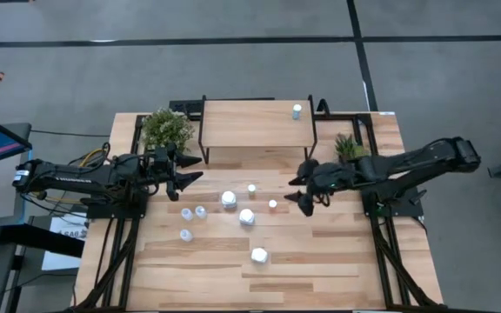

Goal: Pick and place medicine bottles onto shelf by color
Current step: Put the red pill bottle on the shelf

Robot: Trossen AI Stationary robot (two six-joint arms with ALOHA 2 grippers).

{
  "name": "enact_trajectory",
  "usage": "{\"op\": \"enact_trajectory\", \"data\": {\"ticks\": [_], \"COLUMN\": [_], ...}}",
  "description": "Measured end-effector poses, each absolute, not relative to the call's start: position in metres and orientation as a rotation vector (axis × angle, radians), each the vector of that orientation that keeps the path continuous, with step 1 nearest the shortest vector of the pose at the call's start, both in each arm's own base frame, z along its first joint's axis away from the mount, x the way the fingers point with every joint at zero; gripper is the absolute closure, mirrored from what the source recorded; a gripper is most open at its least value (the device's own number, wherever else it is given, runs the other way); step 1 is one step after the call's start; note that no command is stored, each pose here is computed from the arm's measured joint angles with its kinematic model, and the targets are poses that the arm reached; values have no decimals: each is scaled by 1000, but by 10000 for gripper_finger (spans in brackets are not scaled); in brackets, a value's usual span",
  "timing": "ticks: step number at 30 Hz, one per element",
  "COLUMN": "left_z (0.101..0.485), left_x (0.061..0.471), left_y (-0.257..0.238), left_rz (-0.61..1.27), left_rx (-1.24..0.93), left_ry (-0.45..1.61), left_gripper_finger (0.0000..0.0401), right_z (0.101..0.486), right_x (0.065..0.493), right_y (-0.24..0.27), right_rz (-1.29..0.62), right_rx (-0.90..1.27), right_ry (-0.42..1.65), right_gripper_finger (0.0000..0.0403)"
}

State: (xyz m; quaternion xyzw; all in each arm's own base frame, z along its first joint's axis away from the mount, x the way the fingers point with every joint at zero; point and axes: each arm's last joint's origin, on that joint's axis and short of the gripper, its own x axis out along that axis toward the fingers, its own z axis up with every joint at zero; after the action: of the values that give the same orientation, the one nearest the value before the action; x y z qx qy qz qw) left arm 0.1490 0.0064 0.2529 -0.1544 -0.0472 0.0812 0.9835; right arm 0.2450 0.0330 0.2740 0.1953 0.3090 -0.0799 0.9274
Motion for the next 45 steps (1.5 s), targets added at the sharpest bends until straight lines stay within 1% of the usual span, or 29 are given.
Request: {"op": "enact_trajectory", "data": {"ticks": [4, 17, 22, 29, 33, 42, 45], "left_z": [250, 250, 250, 250, 250, 250, 250], "left_x": [149, 149, 149, 149, 149, 149, 149], "left_y": [6, 6, 6, 6, 6, 6, 6], "left_rz": [167, 168, 168, 168, 168, 167, 167], "left_rx": [-309, -309, -309, -309, -309, -310, -310], "left_ry": [-70, -65, -65, -65, -65, -70, -70], "left_gripper_finger": [156, 156, 156, 156, 156, 156, 156], "right_z": [259, 201, 192, 190, 188, 157, 158], "right_x": [263, 294, 298, 297, 296, 308, 316], "right_y": [39, 43, 36, 26, 25, 26, 25], "right_rz": [-36, -43, -76, -111, -84, -82, -83], "right_rx": [317, 226, 230, 236, 170, 144, 150], "right_ry": [676, 869, 900, 923, 928, 997, 962], "right_gripper_finger": [117, 117, 117, 117, 117, 117, 117]}}
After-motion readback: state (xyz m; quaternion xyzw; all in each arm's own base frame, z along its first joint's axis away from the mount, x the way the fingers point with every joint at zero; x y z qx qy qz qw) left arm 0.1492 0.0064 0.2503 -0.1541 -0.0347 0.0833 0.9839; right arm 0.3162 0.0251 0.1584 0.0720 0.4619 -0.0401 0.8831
